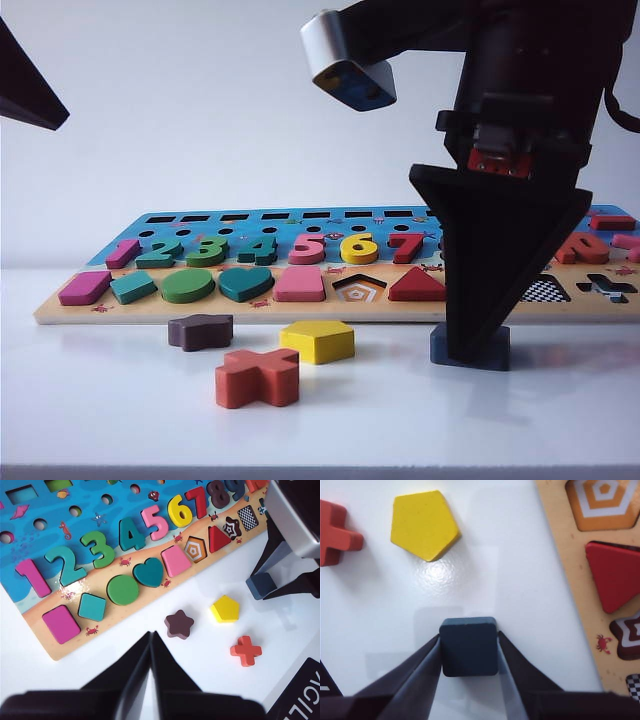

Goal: Insert the cube into the slot.

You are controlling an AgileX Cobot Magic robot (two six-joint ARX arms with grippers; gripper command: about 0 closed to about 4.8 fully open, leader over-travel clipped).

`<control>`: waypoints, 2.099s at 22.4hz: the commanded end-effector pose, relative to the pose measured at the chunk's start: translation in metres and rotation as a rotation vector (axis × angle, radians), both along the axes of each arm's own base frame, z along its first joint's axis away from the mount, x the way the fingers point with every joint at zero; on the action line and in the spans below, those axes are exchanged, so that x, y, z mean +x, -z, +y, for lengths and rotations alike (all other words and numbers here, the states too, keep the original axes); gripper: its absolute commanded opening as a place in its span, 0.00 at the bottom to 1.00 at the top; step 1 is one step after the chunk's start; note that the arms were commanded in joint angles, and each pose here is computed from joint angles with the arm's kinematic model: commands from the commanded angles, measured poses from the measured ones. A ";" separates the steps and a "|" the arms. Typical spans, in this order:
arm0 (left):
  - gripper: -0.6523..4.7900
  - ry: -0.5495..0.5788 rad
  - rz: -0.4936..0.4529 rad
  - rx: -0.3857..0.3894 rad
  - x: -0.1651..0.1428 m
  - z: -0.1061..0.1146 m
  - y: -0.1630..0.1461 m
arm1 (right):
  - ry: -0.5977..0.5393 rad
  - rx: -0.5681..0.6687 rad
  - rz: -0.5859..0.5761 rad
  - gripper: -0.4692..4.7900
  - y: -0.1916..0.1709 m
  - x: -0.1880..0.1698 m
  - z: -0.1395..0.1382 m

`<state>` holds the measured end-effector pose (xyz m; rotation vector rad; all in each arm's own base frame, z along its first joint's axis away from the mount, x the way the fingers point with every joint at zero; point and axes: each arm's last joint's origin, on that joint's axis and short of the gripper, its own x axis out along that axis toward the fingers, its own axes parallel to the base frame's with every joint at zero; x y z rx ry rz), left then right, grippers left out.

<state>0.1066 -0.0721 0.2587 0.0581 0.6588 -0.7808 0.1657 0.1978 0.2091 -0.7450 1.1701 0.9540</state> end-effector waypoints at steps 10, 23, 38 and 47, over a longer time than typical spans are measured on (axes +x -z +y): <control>0.14 0.001 -0.008 -0.008 0.000 0.000 -0.002 | 0.380 0.188 -0.018 0.23 -0.053 0.013 -0.009; 0.14 0.001 -0.008 -0.008 0.000 0.000 -0.002 | 0.867 0.310 -0.076 0.07 -0.070 0.029 -0.058; 0.14 0.001 -0.008 -0.008 0.000 0.000 -0.002 | 0.980 0.281 -0.042 0.07 -0.027 0.031 -0.071; 0.14 0.001 -0.008 -0.008 0.000 0.000 -0.002 | 1.002 0.334 -0.080 0.07 -0.025 0.037 -0.068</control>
